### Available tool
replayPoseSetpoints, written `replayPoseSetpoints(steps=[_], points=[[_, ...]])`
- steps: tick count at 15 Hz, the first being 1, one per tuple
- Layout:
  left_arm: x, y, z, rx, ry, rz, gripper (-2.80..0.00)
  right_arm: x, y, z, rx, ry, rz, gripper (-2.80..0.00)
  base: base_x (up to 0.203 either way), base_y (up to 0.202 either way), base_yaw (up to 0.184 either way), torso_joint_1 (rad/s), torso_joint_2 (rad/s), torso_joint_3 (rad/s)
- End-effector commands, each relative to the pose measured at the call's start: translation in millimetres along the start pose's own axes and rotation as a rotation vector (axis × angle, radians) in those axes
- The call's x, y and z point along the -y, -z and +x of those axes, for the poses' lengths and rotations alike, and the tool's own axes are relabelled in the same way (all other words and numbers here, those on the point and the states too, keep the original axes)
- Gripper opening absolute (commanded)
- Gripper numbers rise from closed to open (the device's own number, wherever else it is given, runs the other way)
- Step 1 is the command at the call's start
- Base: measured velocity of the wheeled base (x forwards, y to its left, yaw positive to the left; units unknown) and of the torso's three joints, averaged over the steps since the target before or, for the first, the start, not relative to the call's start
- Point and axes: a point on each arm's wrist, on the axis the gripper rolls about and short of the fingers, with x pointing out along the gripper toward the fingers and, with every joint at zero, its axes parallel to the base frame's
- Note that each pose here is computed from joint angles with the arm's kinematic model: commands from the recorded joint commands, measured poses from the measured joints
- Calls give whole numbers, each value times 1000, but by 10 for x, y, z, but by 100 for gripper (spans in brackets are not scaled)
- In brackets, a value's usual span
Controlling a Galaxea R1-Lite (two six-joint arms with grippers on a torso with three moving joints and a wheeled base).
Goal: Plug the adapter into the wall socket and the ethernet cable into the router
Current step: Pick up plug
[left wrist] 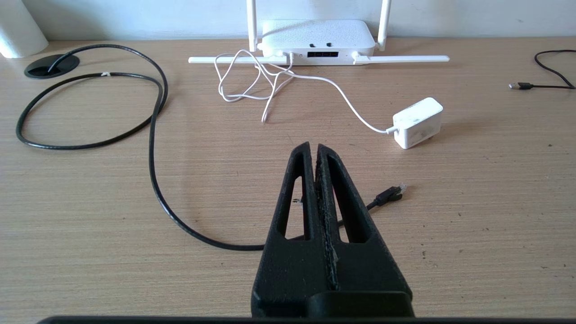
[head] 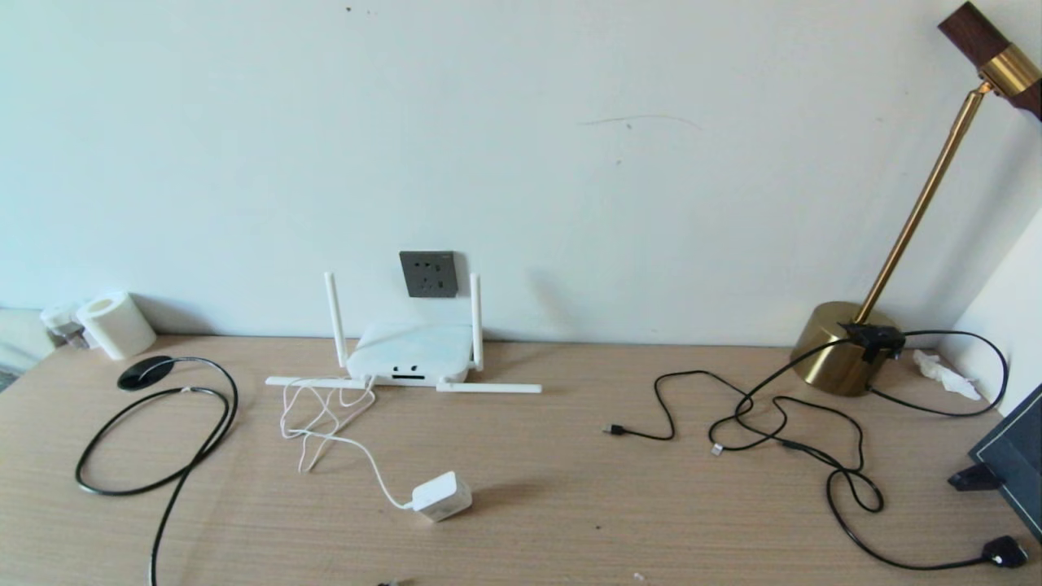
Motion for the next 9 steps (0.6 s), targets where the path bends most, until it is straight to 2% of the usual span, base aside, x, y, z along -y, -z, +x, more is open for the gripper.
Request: replayPoseSetpoints(steps=[1,4,8,9], points=[[0,1,1,0,-1,0,-280,1,-2,1,0,2,27,0,0,0,0,0,0,0],[0,0,0,0,-1,0,-280,2,-4,1,2,9,59,0,0,0,0,0,0,0],[0,-3,-1,1,-1,0,-280,1,2,1,-1,6,-6,0,0,0,0,0,0,0],[0,1,1,0,0,0,-280,1,-1,1,-1,6,1,0,0,0,0,0,0,0]])
